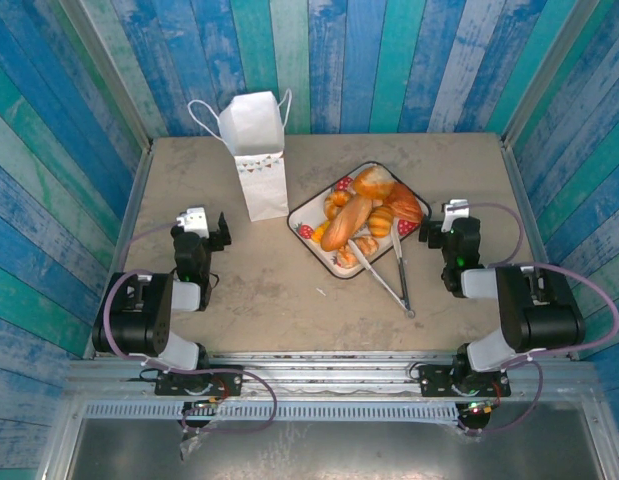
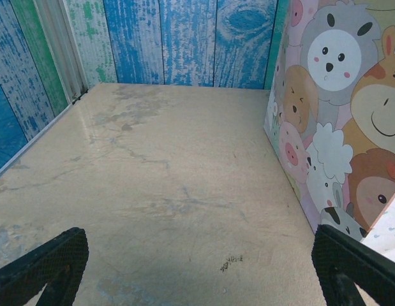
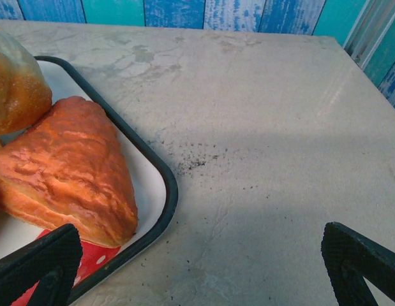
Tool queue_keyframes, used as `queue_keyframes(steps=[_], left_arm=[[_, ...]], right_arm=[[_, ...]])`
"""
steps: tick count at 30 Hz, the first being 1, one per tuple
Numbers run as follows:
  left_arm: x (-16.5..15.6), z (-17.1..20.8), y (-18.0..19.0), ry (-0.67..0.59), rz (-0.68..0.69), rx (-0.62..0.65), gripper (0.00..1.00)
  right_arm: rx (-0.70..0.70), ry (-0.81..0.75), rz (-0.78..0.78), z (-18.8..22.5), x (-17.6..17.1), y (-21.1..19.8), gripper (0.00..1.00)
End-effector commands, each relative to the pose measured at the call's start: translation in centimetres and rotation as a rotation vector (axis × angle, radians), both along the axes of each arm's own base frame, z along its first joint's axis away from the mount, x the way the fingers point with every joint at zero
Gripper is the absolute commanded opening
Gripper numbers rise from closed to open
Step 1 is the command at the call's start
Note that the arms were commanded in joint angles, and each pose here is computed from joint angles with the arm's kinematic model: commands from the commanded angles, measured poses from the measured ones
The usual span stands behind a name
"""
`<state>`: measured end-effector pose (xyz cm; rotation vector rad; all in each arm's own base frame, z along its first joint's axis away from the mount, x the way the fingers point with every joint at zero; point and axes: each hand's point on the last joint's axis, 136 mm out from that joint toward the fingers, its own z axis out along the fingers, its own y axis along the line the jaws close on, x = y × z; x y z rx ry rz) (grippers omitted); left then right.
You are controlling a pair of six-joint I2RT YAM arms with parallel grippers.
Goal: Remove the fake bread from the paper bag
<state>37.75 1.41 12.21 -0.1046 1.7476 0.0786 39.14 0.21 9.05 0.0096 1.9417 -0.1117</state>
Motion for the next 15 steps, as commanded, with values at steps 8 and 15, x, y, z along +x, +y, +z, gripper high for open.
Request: queue_keyframes(steps=[8, 15], left_arm=[[0.49, 0.47, 0.02, -0.019, -0.001, -0.001, 0.94], [0.47, 0.46, -0.06, -0.018, -0.004, 0.0, 0.94]], right_arm=[[-0.009, -0.021, 0.03, 0.91, 0.47, 0.43, 1.0], [-0.009, -0.022, 0.03, 0.94, 0.47, 0.42, 1.0]])
